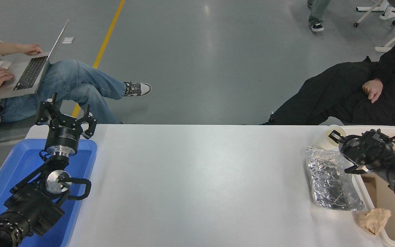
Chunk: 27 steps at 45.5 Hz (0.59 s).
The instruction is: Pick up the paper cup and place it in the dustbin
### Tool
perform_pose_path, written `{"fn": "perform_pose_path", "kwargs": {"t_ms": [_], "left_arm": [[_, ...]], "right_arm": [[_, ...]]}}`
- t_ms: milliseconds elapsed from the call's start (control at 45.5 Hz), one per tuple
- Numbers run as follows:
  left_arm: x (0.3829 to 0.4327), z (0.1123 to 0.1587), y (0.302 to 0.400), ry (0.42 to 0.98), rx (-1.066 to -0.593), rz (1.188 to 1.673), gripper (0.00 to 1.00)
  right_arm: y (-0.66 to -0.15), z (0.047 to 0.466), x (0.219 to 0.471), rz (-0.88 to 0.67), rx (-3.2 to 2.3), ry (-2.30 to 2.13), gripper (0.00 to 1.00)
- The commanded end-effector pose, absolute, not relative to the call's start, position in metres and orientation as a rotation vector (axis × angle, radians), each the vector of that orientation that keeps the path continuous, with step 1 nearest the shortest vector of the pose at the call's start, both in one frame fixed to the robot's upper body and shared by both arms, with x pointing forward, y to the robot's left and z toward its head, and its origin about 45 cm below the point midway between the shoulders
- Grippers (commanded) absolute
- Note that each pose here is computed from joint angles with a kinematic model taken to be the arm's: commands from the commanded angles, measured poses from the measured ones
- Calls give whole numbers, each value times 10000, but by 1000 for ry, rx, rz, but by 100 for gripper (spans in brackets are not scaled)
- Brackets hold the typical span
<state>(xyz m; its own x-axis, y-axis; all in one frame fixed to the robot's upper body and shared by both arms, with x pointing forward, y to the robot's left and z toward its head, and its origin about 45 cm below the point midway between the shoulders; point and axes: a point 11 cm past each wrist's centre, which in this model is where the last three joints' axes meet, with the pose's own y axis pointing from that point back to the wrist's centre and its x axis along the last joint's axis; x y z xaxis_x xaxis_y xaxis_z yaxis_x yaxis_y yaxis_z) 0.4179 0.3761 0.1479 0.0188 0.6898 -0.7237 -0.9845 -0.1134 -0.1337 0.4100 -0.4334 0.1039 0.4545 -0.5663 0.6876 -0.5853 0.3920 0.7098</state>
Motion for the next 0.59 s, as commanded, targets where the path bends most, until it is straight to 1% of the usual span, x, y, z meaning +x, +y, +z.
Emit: {"fn": "perform_pose_path", "kwargs": {"t_ms": [0,22,154,176,242,418,484,571], "left_arm": [[4176,1475,3762,501,-772,1525,99],[4181,1481,3760,500,-773,1524,99],[4176,1475,3763,501,-773,1526,99],[4181,1481,3760,500,-773,1524,99],[4181,1481,3760,500,-773,1524,99],[4180,1480,3758,500,-771,1523,99],[4180,1480,3758,500,-771,1523,99],[4180,1480,3758,500,-771,1523,99]], "right_arm": [[-4346,1197,4194,14,1262,-1219,0],[-4345,1230,4216,16,1264,-1224,0],[-4342,1415,4310,14,1280,-1249,0],[-4333,1439,4321,13,1286,-1249,0],[-4327,1521,4338,5,1299,-1244,0],[-4323,1807,4286,-34,1338,-1202,0],[-4317,1960,4215,-38,1341,-1149,0],[-4323,2253,4185,-11,1326,-1106,0]]}}
